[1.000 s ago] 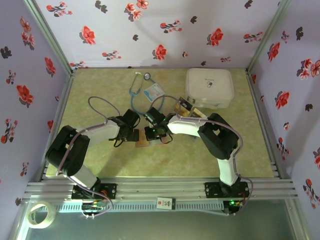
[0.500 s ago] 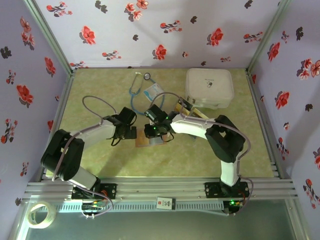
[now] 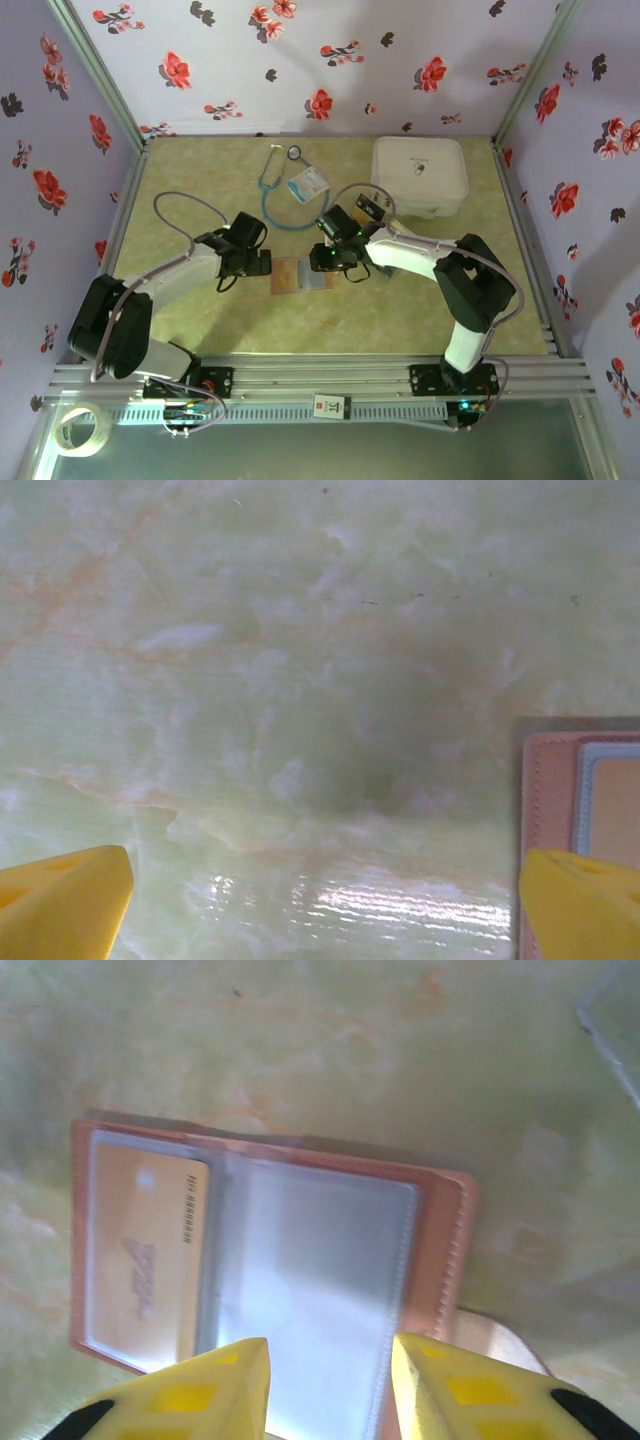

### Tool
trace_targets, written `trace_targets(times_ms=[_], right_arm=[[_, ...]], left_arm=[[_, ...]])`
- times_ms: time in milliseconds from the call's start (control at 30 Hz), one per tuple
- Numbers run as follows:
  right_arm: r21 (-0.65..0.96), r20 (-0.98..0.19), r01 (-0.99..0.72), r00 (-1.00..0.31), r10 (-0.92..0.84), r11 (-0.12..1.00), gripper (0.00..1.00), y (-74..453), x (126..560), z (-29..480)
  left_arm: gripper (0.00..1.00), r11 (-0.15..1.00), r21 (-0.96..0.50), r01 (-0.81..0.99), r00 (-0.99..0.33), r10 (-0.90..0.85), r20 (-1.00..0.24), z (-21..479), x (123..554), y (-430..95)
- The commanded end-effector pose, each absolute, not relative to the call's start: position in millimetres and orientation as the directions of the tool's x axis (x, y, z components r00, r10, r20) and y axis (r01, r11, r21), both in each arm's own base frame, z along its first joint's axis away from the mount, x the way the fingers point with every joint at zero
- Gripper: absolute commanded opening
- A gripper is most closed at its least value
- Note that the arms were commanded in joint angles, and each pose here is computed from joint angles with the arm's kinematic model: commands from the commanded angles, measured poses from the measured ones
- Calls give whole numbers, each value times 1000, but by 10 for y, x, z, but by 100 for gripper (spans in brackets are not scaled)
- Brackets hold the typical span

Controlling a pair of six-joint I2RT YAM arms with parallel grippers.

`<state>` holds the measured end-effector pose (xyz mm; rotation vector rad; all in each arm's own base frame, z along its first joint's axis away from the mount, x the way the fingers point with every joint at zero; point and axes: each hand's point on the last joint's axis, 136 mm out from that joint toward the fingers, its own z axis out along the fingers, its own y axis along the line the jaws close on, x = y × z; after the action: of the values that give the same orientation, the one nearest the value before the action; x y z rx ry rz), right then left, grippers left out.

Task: Put the credit cards into the card holder
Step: Flip over the card slot in the card holder.

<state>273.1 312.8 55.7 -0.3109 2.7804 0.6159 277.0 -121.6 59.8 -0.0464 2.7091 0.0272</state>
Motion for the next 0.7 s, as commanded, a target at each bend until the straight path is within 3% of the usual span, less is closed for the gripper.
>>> trace_targets(times_ms=[0, 667], right_arm=[[415, -333, -258, -936, -118, 873, 41, 3140, 2748, 635], [442, -292, -220, -952, -92, 870, 46, 3183, 2774, 437]], left_arm=[[100, 999, -34, -7, -921, -20, -390, 555, 2624, -1281], [100, 999, -7, 45, -937, 39, -346, 262, 2466, -1440]])
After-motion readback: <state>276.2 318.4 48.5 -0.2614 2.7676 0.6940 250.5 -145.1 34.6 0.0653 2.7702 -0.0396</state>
